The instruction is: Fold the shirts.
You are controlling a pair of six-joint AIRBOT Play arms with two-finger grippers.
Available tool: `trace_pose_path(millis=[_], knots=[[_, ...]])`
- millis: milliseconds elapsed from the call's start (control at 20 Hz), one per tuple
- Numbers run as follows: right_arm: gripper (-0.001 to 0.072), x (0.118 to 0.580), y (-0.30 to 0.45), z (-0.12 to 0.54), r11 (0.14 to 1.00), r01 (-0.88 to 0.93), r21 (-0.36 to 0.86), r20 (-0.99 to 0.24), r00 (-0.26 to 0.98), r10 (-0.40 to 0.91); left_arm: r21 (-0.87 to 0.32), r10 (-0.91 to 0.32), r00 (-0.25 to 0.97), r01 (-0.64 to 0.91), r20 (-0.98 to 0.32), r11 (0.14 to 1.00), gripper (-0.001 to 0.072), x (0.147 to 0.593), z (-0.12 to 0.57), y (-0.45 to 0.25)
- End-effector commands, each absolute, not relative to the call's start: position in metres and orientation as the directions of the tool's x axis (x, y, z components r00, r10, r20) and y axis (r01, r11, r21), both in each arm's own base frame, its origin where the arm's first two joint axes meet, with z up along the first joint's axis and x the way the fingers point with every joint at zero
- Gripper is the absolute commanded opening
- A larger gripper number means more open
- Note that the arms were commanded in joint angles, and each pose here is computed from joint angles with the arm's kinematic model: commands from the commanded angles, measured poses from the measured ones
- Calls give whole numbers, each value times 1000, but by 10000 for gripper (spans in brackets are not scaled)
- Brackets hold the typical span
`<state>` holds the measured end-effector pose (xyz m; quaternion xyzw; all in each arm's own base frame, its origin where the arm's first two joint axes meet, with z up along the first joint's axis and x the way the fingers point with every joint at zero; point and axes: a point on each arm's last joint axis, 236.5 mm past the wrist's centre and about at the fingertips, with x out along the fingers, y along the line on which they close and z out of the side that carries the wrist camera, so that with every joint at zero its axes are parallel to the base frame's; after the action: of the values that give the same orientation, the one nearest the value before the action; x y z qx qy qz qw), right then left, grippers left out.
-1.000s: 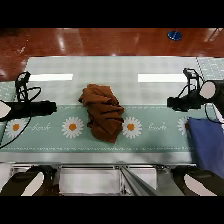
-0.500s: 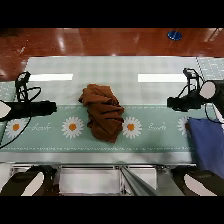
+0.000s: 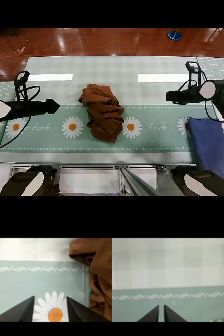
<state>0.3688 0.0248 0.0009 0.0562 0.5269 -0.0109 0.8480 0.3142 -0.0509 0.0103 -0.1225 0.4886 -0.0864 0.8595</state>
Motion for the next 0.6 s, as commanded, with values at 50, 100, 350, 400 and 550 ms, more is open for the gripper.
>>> trace_pose_path(millis=[50,100,350,400,550], knots=[[422,409,8,49,996,85,29,-799,601,-29,-359,-218,623,-108,-751,927,508,350,48,-27],[422,406,-6,56,992,126,-16,-803,590,-88,-427,-230,631,-180,-741,886,508,358,52,-22],[420,379,-31,26,953,296,66,-848,520,-103,-757,-641,407,-287,-651,587,507,361,-5,-82],[418,372,-25,13,946,303,114,-865,499,-56,-797,-690,400,-292,-604,529,508,369,-13,-92],[417,357,1,-12,938,274,211,-889,452,68,-810,-735,350,-337,-580,479,508,382,-49,-111]])
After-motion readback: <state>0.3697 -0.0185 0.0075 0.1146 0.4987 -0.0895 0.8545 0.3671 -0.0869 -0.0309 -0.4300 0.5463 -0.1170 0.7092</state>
